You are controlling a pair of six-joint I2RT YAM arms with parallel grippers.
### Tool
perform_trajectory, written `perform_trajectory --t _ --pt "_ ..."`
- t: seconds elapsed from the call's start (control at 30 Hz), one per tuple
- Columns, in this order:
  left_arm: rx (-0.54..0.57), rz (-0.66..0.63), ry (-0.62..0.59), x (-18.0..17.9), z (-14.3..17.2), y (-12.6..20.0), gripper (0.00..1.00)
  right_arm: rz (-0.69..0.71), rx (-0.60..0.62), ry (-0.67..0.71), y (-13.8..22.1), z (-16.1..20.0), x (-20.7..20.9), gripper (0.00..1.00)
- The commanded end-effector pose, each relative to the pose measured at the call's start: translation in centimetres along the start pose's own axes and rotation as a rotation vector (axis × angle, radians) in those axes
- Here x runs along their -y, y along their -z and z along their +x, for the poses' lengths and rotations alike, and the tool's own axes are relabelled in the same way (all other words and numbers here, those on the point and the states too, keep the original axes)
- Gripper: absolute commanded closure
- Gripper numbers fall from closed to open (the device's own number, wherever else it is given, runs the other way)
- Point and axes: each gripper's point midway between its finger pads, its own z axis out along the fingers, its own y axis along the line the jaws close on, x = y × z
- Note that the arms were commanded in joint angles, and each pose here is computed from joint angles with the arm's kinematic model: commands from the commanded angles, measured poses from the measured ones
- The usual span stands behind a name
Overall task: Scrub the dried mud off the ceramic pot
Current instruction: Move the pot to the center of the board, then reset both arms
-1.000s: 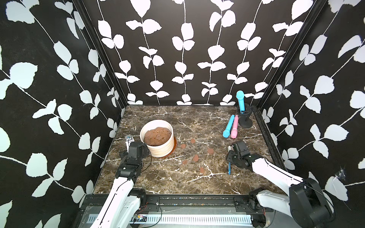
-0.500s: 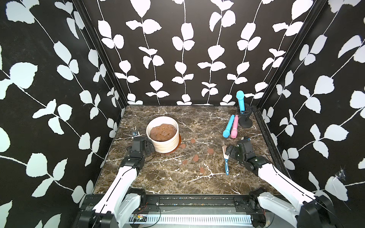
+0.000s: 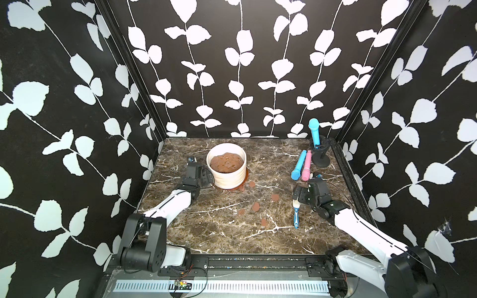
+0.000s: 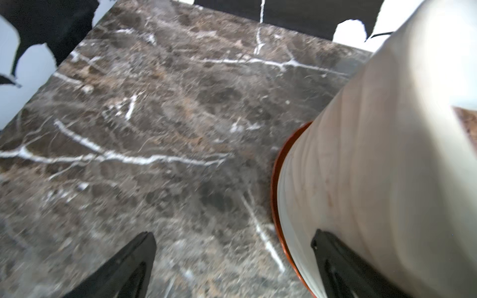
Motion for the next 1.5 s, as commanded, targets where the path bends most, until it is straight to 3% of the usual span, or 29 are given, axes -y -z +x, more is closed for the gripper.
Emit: perform_trajectory --t 0.0,0.13,0.27,0.43,0.53,0.6,0.67,0.77,0.97,1.07,1.23,1.47 --pt "0.124 0.101 -0.026 3.3 -4.7 -0.2 0.01 -0.021 0.051 0.035 0.0 -1.3 -0.6 0.0" --pt "0.11 0.167 -0.054 5.1 -5.0 -1.7 0.01 -0.034 0.067 0.079 -0.2 -1.2 -0.7 0.0" --pt "0.136 0.275 -0.06 6.3 -4.4 -0.2 0.01 -0.027 0.119 0.198 -0.4 -1.2 -0.3 0.0" --pt "0.093 0.149 -0.187 2.9 -2.5 3.8 0.02 0.03 0.218 0.235 0.1 -3.1 0.4 0.0" --pt "0.109 -0.107 -0.118 -2.5 -1.9 6.7 0.01 0.039 0.276 0.346 0.8 -5.1 -0.3 0.0" --pt "0.146 -0.262 -0.094 -5.6 -1.8 7.9 0.02 0.144 0.281 0.406 1.1 -6.2 0.9 0.0" --pt "0.177 -0.265 -0.179 -5.8 -1.7 8.0 0.01 0.225 0.284 0.496 0.9 -7.1 1.7 0.0" --pt "0.255 -0.157 -0.381 -3.8 -0.9 6.4 0.02 0.275 0.277 0.6 -0.5 -7.5 2.4 0.0" --pt "0.338 0.028 -0.434 -1.9 0.0 2.9 0.01 0.187 0.375 0.48 -3.3 -7.3 4.6 0.0" --pt "0.392 0.029 -0.418 -2.3 0.2 1.6 0.02 0.124 0.482 0.465 -4.0 -8.2 4.7 0.0" --pt "0.461 0.057 -0.34 -4.0 1.1 -0.4 0.02 0.141 0.434 0.336 -6.9 -8.0 7.8 0.0" --pt "0.333 0.089 -0.267 -5.2 1.1 -2.0 0.01 0.153 0.404 0.315 -7.2 -7.6 8.5 0.0"
